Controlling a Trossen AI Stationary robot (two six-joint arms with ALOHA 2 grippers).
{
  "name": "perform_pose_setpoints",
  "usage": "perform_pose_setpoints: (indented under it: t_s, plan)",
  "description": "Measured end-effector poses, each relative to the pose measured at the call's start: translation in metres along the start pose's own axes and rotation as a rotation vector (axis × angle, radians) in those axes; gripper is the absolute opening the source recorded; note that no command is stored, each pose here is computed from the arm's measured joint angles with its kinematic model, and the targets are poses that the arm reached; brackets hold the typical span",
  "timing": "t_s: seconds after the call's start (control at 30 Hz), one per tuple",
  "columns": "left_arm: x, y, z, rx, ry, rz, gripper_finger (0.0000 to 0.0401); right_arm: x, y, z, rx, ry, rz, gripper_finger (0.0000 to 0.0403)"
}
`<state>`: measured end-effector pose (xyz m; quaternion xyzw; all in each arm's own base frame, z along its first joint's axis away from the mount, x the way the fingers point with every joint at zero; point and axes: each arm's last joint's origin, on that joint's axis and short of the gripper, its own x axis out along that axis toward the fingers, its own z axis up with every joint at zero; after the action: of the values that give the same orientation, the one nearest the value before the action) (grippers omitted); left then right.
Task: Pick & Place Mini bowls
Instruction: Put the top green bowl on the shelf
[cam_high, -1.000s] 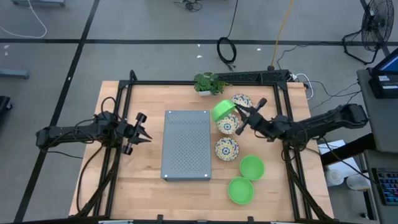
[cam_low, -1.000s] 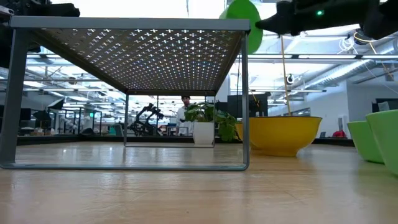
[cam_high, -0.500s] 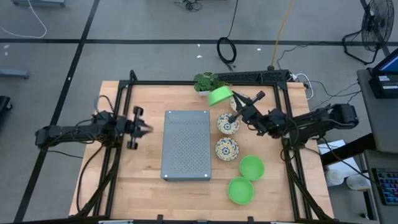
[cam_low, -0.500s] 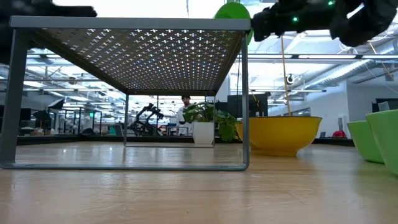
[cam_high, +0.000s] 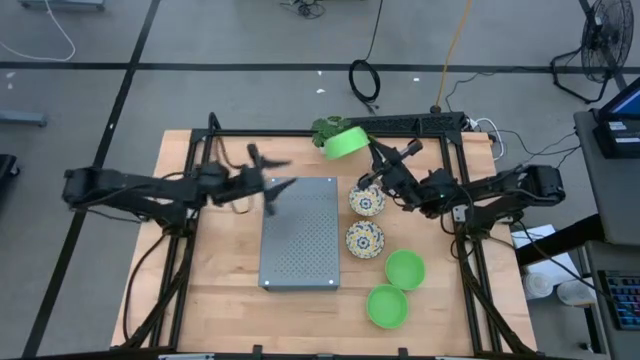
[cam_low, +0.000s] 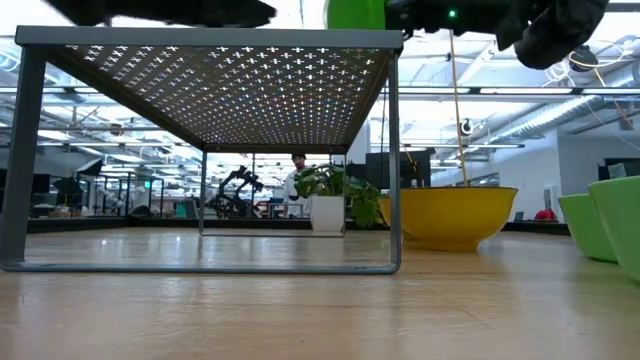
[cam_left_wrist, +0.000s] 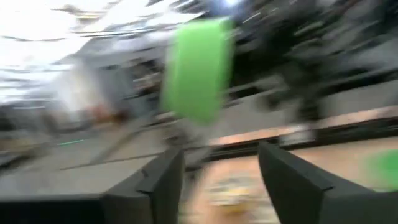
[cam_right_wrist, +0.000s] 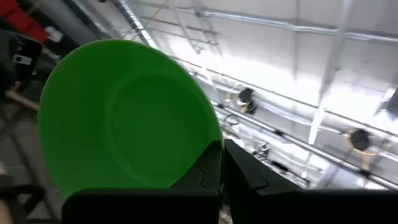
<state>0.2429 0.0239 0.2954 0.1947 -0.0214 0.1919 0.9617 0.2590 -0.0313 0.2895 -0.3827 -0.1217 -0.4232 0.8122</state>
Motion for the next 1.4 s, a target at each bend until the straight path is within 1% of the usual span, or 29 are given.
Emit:
perform_pose_setpoints:
  t_s: [0.07,0.13,0.23,0.33,0.43,0.53,0.63,0.73,0.87,0.93,1.03,1.1,1.17,1.3,1.33,1.4]
  plan:
    - [0.020,0.001,0.008,0.051,0.047,0.131,0.0240,0.000,-0.004,0.000,0.009,-0.015,-0.052,0.0000]
    - [0.038,-0.001,0.012,0.115,0.078,0.173,0.0253,0.002,-0.004,-0.002,-0.003,-0.012,-0.058,0.0000]
    - [0.064,-0.009,0.018,0.204,0.067,0.127,0.0263,0.004,-0.005,-0.005,-0.001,-0.033,-0.053,0.0000]
    - [0.087,-0.017,0.023,0.253,0.034,0.077,0.0263,0.006,-0.008,-0.007,0.020,-0.043,-0.058,0.0000]
    - [0.106,-0.021,0.025,0.298,0.054,0.103,0.0255,0.007,-0.009,-0.008,0.019,-0.028,-0.071,0.0000]
    - [0.118,-0.021,0.031,0.326,0.062,0.152,0.0244,0.007,-0.010,-0.008,0.025,-0.018,-0.081,0.0000]
    - [0.124,-0.019,0.037,0.347,0.098,0.233,0.0233,0.006,-0.009,-0.007,0.032,-0.017,-0.081,0.0000]
    - [0.125,-0.017,0.040,0.341,0.104,0.269,0.0221,0.006,-0.008,-0.007,0.036,-0.008,-0.079,0.0000]
    - [0.125,-0.014,0.043,0.318,0.088,0.314,0.0206,0.005,-0.007,-0.006,0.073,-0.020,-0.067,0.0000]
    - [0.124,-0.013,0.043,0.318,0.105,0.341,0.0198,0.004,-0.006,-0.005,0.075,-0.022,-0.059,0.0000]
    - [0.124,-0.011,0.041,0.316,0.135,0.380,0.0179,0.003,-0.004,-0.003,0.077,-0.029,-0.045,0.0000]
    - [0.124,-0.011,0.041,0.312,0.148,0.399,0.0156,0.002,-0.003,-0.002,0.081,-0.034,-0.039,0.0000]
    - [0.124,-0.010,0.041,0.304,0.156,0.418,0.0121,0.001,-0.002,-0.001,0.083,-0.035,-0.032,0.0001]
    - [0.123,-0.008,0.042,0.286,0.170,0.461,0.0026,-0.002,0.004,0.001,0.079,-0.027,0.014,0.0002]
    - [0.123,-0.007,0.043,0.282,0.174,0.474,0.0016,-0.003,0.006,0.002,0.077,-0.027,0.027,0.0003]
    - [0.122,-0.007,0.044,0.296,0.197,0.507,0.0015,-0.004,0.010,0.002,0.066,-0.017,0.058,0.0008]
